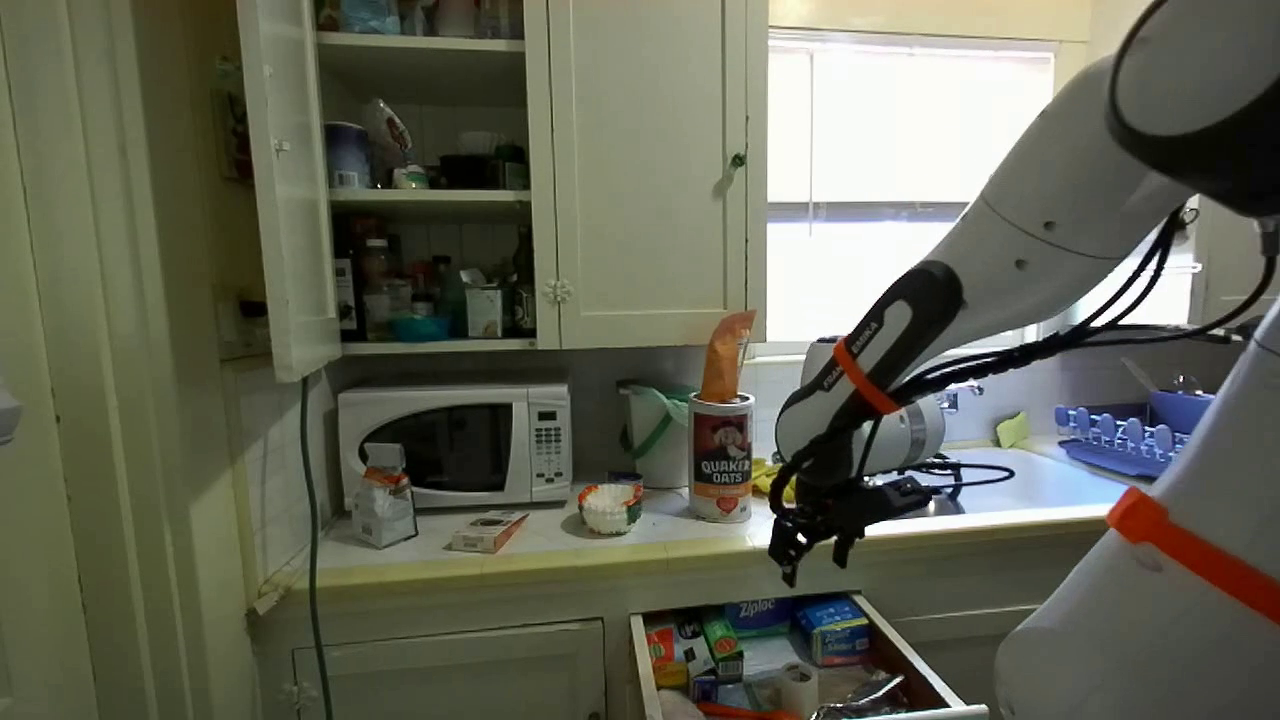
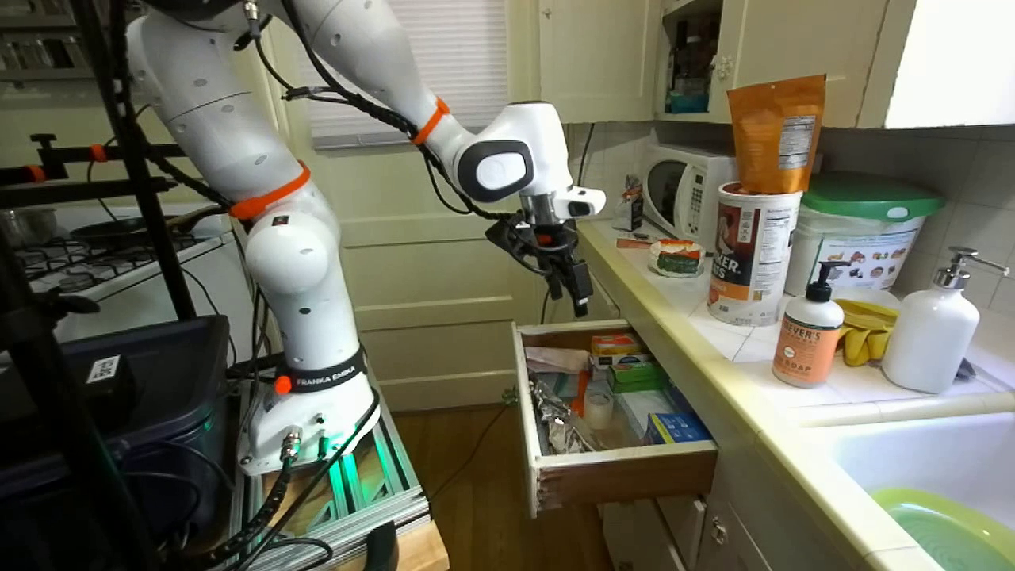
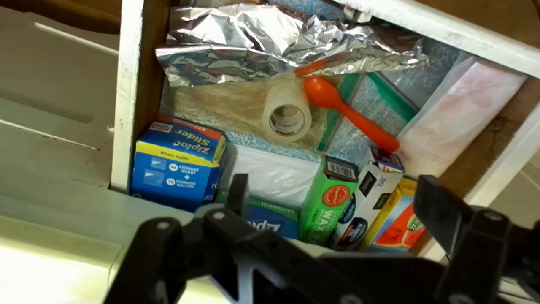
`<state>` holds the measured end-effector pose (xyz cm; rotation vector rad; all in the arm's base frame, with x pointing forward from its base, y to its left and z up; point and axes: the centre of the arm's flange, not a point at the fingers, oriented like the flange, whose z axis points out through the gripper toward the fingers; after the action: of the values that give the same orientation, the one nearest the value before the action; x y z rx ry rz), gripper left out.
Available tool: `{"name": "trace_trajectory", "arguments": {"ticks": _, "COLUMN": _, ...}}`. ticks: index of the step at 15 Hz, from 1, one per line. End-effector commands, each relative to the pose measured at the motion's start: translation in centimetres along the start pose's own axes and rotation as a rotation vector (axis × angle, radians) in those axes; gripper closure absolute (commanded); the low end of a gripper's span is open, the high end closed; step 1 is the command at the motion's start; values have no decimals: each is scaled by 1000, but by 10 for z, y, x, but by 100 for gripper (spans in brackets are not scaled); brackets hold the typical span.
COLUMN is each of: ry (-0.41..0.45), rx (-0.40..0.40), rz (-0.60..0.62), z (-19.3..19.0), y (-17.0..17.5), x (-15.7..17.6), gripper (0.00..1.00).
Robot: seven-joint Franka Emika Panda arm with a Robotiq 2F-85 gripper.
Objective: Push the drawer
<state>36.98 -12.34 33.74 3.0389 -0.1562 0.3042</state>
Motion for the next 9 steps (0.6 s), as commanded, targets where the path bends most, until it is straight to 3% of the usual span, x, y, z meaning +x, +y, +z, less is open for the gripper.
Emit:
{"name": "trace_trajectory", "arguments": {"ticks": 1, "ry": -55, "rx": 0, "rz": -7, "z": 68, "y": 10, "x": -17, "gripper": 0}}
{"name": "trace_trajectory", "arguments": {"ticks": 3, "ry": -92, "rx": 14, "rz": -4, "z": 96, "y": 12, "x": -21, "gripper": 0}}
{"name": "trace_trajectory", "arguments": {"ticks": 4, "ry": -144, "rx": 56, "rz": -2, "z": 105, "y": 11, "x": -24, "gripper": 0}}
{"name": "trace_trajectory", "arguments": {"ticks": 5, "ry": -101, "rx": 17, "rz": 5, "z": 75, "y": 10, "x": -14, "gripper": 0}}
{"name": "trace_trajectory", "arguments": {"ticks": 9, "ry": -159, "rx": 39, "rz": 5, "z": 99, "y": 9, "x": -21, "gripper": 0}}
